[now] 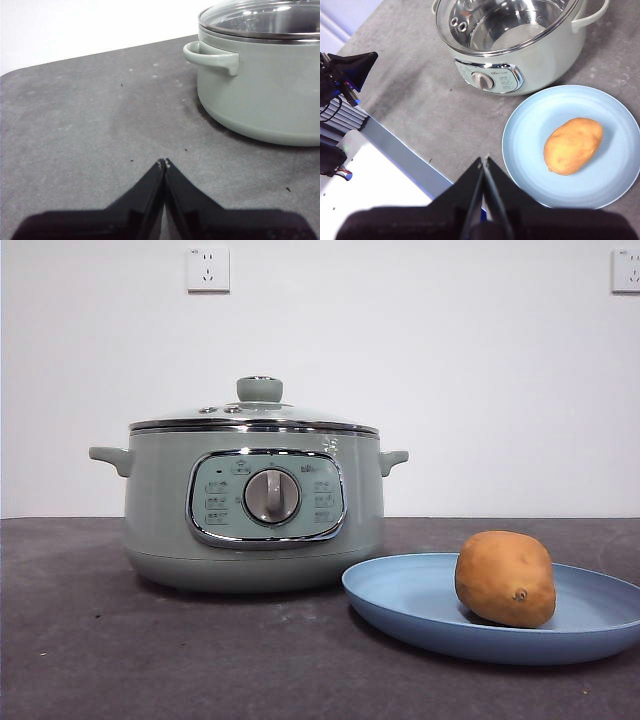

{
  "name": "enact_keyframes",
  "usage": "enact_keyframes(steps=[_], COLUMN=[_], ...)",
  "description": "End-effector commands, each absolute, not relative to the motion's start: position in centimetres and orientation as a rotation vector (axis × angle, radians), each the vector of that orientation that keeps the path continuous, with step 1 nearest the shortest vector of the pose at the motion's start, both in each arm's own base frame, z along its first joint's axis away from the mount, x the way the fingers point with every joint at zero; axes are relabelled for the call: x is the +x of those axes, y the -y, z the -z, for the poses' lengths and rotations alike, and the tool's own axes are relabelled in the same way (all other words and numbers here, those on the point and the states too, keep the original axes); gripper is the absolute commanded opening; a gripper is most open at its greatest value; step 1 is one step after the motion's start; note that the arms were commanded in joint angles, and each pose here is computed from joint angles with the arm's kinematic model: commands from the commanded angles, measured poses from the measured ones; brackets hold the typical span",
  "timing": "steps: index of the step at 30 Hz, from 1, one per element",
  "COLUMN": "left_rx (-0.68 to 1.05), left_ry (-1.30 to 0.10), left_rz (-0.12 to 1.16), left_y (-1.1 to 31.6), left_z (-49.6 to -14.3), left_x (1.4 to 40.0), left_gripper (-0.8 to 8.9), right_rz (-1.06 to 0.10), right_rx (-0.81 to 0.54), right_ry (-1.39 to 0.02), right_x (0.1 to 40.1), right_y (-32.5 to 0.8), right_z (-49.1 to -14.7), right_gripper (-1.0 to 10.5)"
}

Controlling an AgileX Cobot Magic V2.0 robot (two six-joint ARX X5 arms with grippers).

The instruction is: Take the potato out from the steamer,put the potato on the plate,close the lid

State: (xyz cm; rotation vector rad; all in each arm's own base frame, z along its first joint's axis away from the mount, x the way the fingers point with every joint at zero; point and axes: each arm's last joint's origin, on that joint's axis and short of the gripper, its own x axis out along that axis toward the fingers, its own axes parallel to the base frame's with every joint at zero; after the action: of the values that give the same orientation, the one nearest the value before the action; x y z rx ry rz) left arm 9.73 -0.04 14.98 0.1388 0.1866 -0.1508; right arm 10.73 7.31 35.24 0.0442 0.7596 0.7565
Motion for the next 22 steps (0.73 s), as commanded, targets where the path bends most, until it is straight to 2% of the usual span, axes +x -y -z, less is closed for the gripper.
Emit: enact_keyframes(steps=[1,3,7,11,14,18,22], left_rx=[0.131,0.131,0.131,0.131,0.131,0.131,0.131], left_ry=[-0.199,-0.199,-0.199,-0.199,-0.199,-0.199,-0.199], left_rz=[0.147,0.147,0.147,0.147,0.148,0.148,0.148], left_y=[0.0,0.0,0.0,0.0,0.0,0.0,0.0], left_z=[-14.5,-14.5,-14.5,-14.5,-14.5,-14.5,-14.5], left_x=[9.8,9.8,9.8,9.8,9.8,9.8,9.8], left_gripper=[-0.04,-0.04,-0.04,-0.04,-0.04,-0.04,-0.04], right_rz=[-0.76,-0.738,-0.553,-0.534,-0.469,-0.335,-0.254], right_rx=[0.027,-0.013,-0.06,0.006,0.033,-0.007,-0.018], right_ry=[-0.746,-0.718,-0.522,-0.352,-0.248,-0.11,-0.02], right_x=[10.7,10.8,11.3,11.2,11.0,10.6,10.2], right_y=[-7.3,-7.2,-6.1,-4.4,-2.9,-1.3,-0.5], right_z=[-35.3,-35.4,-36.3,-36.1,-34.5,-31.7,-28.7], right_gripper=[0.0,0.0,0.0,0.0,0.0,0.0,0.0])
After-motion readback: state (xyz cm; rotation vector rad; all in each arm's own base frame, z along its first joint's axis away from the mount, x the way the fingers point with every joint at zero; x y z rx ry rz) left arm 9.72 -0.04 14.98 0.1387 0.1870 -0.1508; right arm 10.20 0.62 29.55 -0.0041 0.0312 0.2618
